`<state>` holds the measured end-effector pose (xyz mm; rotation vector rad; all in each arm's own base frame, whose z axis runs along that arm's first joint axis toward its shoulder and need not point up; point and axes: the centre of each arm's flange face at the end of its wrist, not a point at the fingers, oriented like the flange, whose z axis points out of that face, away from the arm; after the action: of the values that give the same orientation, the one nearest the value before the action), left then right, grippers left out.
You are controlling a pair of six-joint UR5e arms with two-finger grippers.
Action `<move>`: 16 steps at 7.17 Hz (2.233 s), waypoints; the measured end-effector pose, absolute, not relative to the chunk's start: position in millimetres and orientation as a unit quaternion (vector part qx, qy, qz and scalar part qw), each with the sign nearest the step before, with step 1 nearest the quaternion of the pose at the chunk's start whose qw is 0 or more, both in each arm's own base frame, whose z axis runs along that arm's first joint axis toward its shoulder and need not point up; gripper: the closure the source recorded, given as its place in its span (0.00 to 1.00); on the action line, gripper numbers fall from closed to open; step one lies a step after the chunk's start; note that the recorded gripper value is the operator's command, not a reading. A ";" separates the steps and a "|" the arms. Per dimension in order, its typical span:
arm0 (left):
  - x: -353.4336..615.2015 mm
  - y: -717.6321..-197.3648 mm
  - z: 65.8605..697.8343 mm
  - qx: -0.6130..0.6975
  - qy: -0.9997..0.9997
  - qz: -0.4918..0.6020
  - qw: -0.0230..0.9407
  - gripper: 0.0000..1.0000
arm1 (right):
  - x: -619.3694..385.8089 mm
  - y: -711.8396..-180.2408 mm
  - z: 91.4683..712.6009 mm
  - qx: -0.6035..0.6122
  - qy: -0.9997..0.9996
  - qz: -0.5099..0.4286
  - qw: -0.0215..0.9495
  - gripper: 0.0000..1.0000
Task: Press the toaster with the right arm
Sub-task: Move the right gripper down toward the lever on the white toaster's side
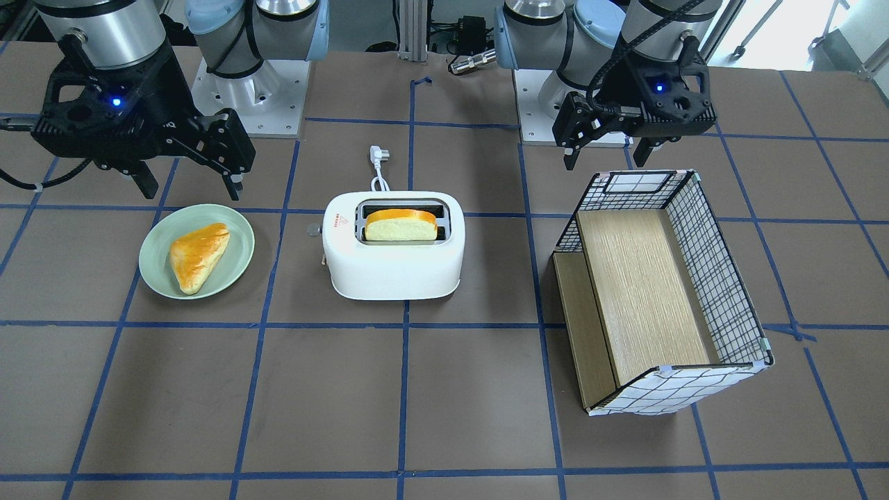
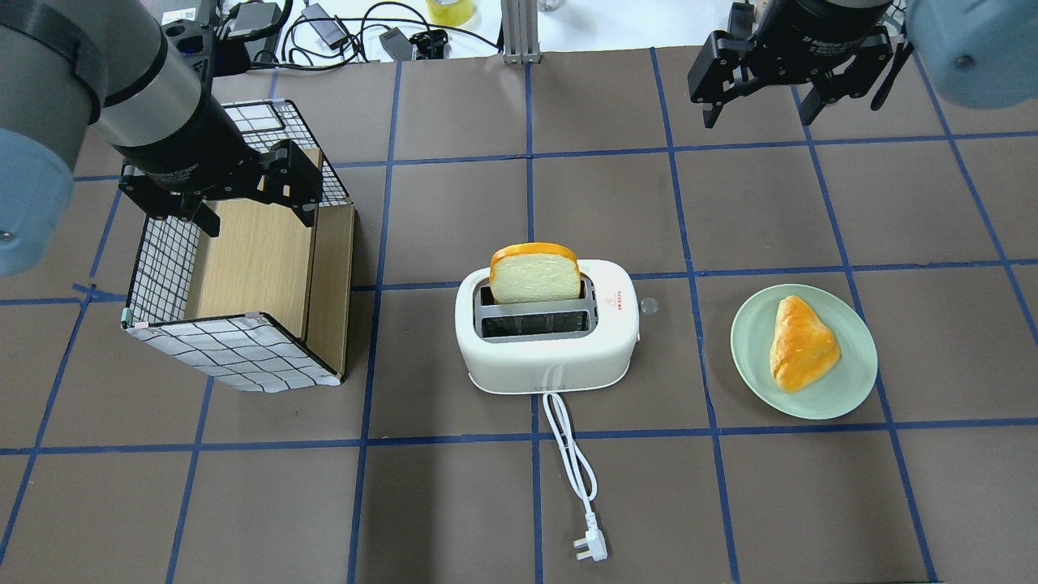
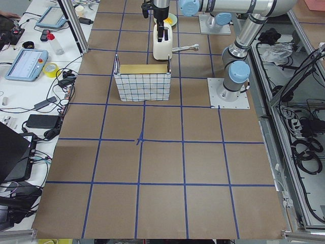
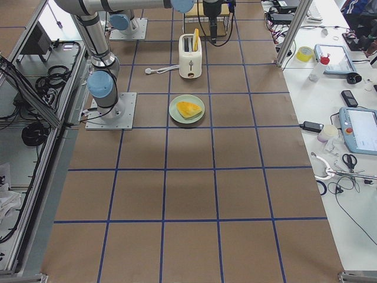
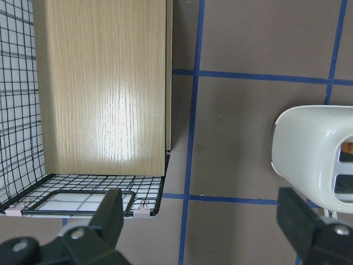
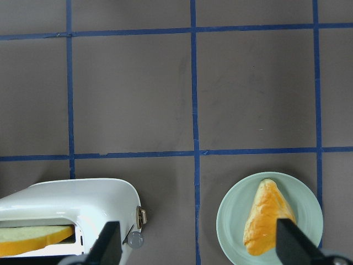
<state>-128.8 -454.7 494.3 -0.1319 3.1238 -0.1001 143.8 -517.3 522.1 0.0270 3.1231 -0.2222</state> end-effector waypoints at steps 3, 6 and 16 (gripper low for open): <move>-128.8 -454.7 494.3 -0.042 0.999 -0.032 0.007 0.00 | 143.8 -516.8 522.4 0.009 0.997 -0.071 0.005 0.01; -128.8 -454.7 494.3 -0.042 0.999 -0.032 0.007 0.00 | 143.7 -515.9 522.1 0.011 0.998 -0.063 0.008 1.00; -128.8 -454.7 494.3 -0.042 0.999 -0.032 0.007 0.00 | 101.1 -488.3 356.6 0.023 0.934 0.065 0.352 1.00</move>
<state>-128.8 -454.7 494.3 -0.1319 3.1237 -0.1001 101.1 -488.3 356.6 0.0599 2.4161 0.1692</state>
